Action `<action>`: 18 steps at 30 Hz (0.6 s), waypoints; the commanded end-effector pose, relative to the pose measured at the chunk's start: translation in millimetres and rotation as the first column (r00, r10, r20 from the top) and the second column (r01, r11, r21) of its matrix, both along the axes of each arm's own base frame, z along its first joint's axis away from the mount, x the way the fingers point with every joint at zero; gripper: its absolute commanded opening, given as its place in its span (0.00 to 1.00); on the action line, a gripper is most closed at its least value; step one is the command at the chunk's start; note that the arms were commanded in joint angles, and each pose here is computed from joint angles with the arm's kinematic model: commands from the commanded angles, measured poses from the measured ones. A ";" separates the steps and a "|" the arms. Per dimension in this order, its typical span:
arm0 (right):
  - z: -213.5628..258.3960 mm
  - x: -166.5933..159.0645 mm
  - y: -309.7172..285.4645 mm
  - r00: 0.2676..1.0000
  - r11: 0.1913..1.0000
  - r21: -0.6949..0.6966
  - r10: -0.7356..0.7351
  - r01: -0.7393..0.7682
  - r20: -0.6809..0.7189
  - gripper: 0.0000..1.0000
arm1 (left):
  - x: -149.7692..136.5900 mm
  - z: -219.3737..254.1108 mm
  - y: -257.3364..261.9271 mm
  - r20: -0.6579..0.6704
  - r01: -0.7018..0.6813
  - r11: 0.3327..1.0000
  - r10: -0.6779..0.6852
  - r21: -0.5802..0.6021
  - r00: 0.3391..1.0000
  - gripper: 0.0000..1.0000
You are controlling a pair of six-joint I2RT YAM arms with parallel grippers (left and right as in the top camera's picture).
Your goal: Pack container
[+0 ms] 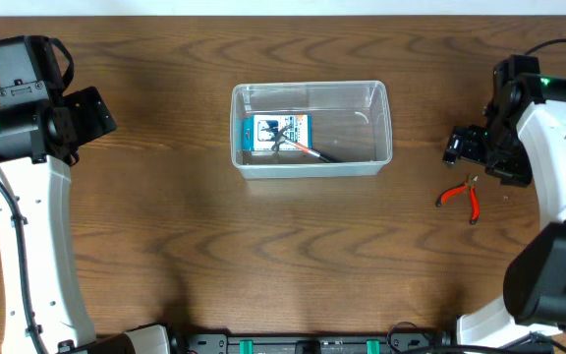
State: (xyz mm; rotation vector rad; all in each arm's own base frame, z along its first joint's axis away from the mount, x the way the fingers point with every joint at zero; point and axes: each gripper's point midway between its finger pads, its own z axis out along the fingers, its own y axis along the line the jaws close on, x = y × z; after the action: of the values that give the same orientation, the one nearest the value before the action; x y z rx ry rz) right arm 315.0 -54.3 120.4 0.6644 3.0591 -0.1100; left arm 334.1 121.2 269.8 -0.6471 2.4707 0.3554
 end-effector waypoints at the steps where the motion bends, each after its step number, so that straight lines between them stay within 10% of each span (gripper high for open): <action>1: 12.4 -9.3 6.0 0.995 0.997 -0.017 -0.071 0.073 0.073 0.99 | -1.0 0.9 4.4 -0.009 -0.001 1.000 0.001 0.023 1.000 0.98; 18: -66.3 3.5 59.2 0.960 0.975 0.223 -0.075 0.013 0.270 0.99 | -1.0 0.9 4.4 -0.009 -0.001 1.000 0.001 0.023 1.000 0.98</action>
State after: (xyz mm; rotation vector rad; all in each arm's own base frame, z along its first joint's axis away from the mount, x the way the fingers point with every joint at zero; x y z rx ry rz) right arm 317.4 -2.6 55.4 0.6839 2.8090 0.2475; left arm 334.0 121.6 269.9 -0.6479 2.4701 0.3588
